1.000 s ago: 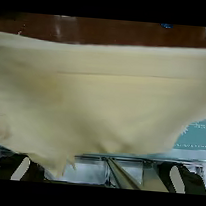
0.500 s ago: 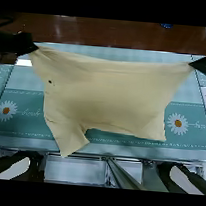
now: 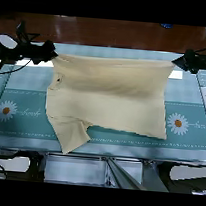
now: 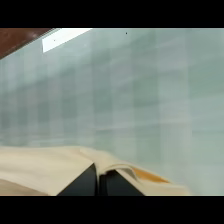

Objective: Fold the shirts.

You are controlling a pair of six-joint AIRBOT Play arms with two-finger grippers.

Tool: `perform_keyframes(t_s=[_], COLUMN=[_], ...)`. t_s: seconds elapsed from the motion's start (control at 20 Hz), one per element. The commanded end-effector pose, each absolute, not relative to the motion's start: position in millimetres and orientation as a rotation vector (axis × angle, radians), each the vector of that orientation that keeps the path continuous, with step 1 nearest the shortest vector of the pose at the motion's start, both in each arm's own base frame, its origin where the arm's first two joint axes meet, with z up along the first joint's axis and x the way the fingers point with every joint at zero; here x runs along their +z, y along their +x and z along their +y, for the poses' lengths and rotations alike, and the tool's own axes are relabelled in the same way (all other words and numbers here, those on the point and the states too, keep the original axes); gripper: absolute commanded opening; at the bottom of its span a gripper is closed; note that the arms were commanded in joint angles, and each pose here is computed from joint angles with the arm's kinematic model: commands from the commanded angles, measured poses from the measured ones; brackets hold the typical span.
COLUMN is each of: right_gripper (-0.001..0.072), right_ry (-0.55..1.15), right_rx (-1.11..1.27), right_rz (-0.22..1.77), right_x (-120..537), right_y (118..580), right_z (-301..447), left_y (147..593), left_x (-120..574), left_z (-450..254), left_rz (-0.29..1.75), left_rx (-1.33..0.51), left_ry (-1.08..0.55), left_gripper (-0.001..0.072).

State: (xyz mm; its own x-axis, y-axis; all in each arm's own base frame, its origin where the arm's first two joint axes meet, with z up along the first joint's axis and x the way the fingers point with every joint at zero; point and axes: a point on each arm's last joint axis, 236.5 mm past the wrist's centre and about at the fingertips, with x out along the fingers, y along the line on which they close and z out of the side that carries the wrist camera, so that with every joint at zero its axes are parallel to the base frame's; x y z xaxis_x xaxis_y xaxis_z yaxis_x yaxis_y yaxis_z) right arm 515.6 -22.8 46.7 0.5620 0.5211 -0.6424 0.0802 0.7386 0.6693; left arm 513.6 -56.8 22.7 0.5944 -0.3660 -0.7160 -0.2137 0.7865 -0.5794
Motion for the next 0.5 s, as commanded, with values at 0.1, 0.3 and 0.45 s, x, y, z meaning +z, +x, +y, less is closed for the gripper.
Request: perform_keyframes(t_s=[0.1,0.3,0.45], right_gripper=[0.002,0.002,0.002], right_ry=[0.727,0.639,0.611], right_rx=[0.324,0.341,0.314], right_rz=[1.082,1.282,1.393], right_x=[21,-3,-32], right_y=[506,460,435], right_z=[-21,-24,-24], left_y=[490,455,428], left_x=[-3,-6,-43], left_z=[-63,-70,-73], left_rz=[1.111,1.262,1.373], left_rx=[-0.128,-0.244,-0.214], left_ry=[-0.724,-0.623,-0.479], left_gripper=[0.0018,0.0018,0.0018])
